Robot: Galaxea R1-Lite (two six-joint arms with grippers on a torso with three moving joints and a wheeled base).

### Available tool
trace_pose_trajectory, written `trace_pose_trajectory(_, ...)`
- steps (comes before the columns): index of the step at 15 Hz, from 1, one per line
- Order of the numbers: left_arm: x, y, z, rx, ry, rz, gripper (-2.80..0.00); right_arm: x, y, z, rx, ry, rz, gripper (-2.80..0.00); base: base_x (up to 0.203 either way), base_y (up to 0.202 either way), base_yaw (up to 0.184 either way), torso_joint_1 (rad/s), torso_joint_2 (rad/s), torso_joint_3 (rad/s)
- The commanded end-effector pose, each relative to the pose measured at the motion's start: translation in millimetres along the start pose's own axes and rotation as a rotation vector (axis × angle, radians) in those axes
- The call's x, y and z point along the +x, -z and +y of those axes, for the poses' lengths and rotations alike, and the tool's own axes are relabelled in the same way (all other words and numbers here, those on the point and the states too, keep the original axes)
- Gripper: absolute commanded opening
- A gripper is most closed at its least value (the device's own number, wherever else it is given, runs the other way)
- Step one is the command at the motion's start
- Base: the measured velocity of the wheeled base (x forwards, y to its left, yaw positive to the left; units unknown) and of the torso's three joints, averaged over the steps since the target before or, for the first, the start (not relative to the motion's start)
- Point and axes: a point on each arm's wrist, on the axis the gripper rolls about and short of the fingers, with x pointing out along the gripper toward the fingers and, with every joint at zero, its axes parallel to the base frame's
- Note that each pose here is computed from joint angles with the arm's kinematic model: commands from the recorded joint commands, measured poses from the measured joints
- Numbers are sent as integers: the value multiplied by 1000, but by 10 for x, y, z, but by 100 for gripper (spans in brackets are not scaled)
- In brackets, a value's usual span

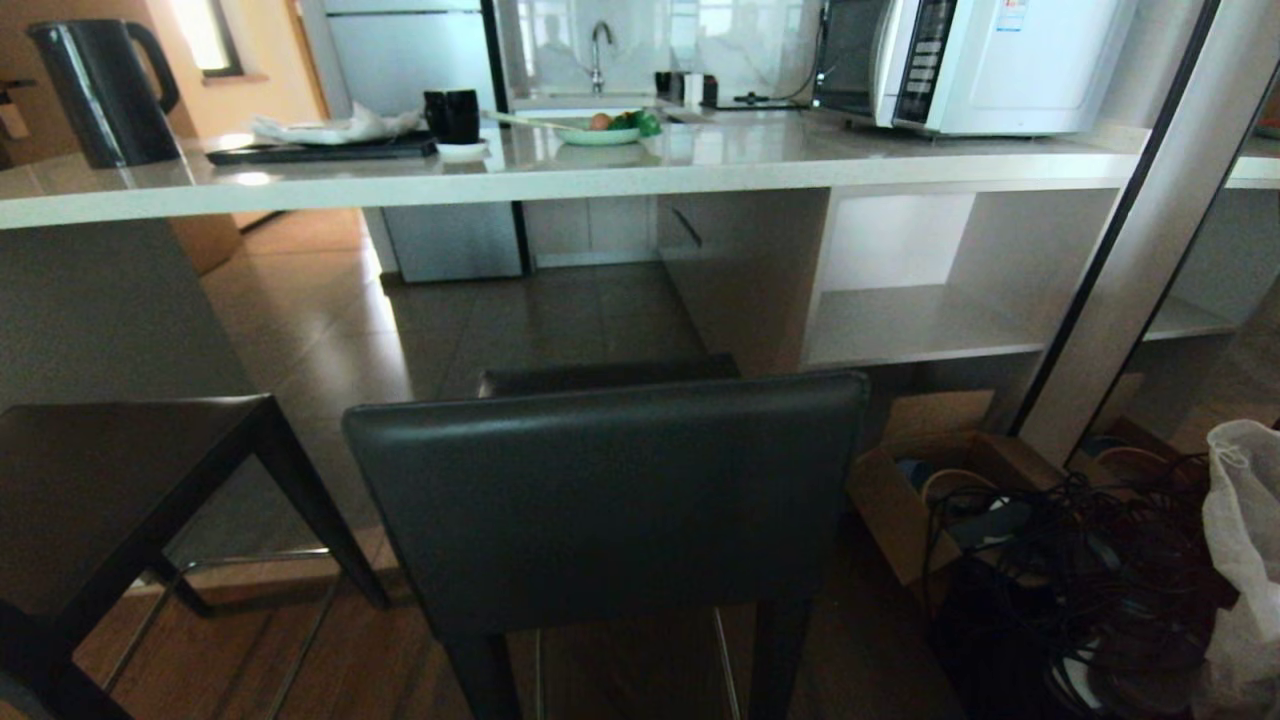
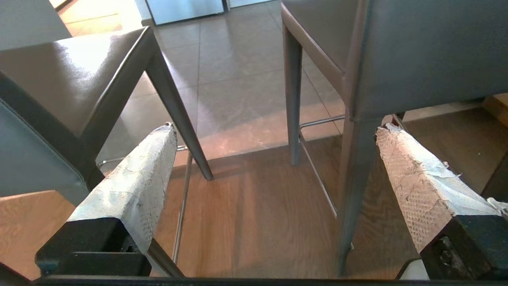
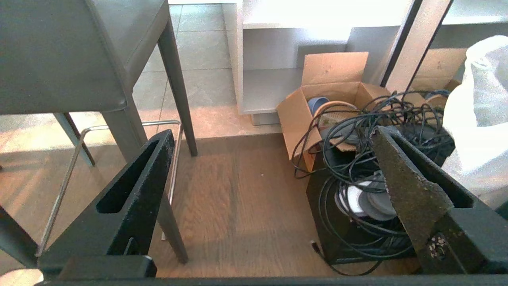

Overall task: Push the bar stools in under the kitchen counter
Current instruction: Push the gray chair back under the dining table

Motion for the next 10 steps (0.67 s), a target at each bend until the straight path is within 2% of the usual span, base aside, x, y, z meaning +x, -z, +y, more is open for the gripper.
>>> trace_pose_trajectory(1,3,2,2,-18,-6,7,0,2,6,0,4,2,6,0,0,0,0,0,0,0)
trace_pose_trajectory(3,3,2,3,-41,-8,8,0,2,6,-1,13,6,6,0,0,0,0,0,0,0)
trace_pose_trajectory(4,3,3,6,-65,-23,10,0,2,6,-1,15,7,6,0,0,0,0,0,0,0)
trace_pose_trajectory(5,3,0,10,-116,-43,7,0,2,6,-1,15,7,6,0,0,0,0,0,0,0)
trace_pose_trajectory(6,3,-1,12,-131,-49,5,0,2,4,-2,17,9,5,0,0,0,0,0,0,0)
trace_pose_trajectory(10,3,-1,12,-128,-47,5,0,1,2,-2,32,9,0,0,0,0,0,0,0,0)
